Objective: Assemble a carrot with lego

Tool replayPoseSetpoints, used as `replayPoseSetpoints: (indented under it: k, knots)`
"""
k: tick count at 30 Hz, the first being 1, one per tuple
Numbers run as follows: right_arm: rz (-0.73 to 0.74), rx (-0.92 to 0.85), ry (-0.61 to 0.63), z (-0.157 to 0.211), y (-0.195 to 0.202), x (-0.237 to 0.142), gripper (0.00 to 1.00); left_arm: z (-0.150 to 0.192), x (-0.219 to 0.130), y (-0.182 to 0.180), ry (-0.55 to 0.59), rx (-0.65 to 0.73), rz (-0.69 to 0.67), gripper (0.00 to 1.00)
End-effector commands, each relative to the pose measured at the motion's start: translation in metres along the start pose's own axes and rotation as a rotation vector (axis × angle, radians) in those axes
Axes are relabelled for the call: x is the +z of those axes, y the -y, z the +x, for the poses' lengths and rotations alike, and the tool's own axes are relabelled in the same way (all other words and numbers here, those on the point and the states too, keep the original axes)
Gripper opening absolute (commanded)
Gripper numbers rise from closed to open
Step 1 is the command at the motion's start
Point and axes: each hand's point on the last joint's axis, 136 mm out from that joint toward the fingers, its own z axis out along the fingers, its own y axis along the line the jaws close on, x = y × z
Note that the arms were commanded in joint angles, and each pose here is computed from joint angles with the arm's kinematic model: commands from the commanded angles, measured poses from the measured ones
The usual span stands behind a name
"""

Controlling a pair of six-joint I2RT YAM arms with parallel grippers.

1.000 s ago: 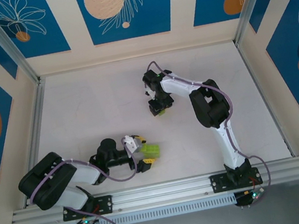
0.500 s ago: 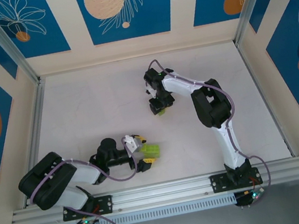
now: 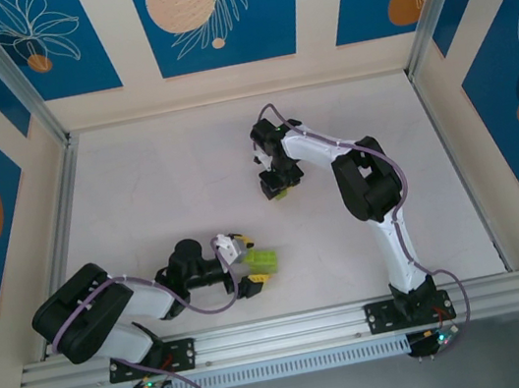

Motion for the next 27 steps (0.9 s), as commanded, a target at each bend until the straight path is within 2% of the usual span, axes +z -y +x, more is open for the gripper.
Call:
replayPoseSetpoints:
  k: [1, 15, 27]
  knots:
    - [-0.035, 0.006, 0.001, 0.003, -0.005, -0.009, 0.40, -0.003, 0.004, -0.001, 0.000, 0.023, 0.004, 0.99]
    - [-0.022, 0.027, -0.007, 0.010, -0.005, -0.016, 0.35, -0.005, 0.003, -0.001, 0.007, 0.032, -0.005, 0.99]
    - [0.026, 0.092, -0.049, 0.075, -0.025, -0.081, 0.34, -0.015, -0.006, 0.001, 0.059, 0.067, -0.026, 0.94]
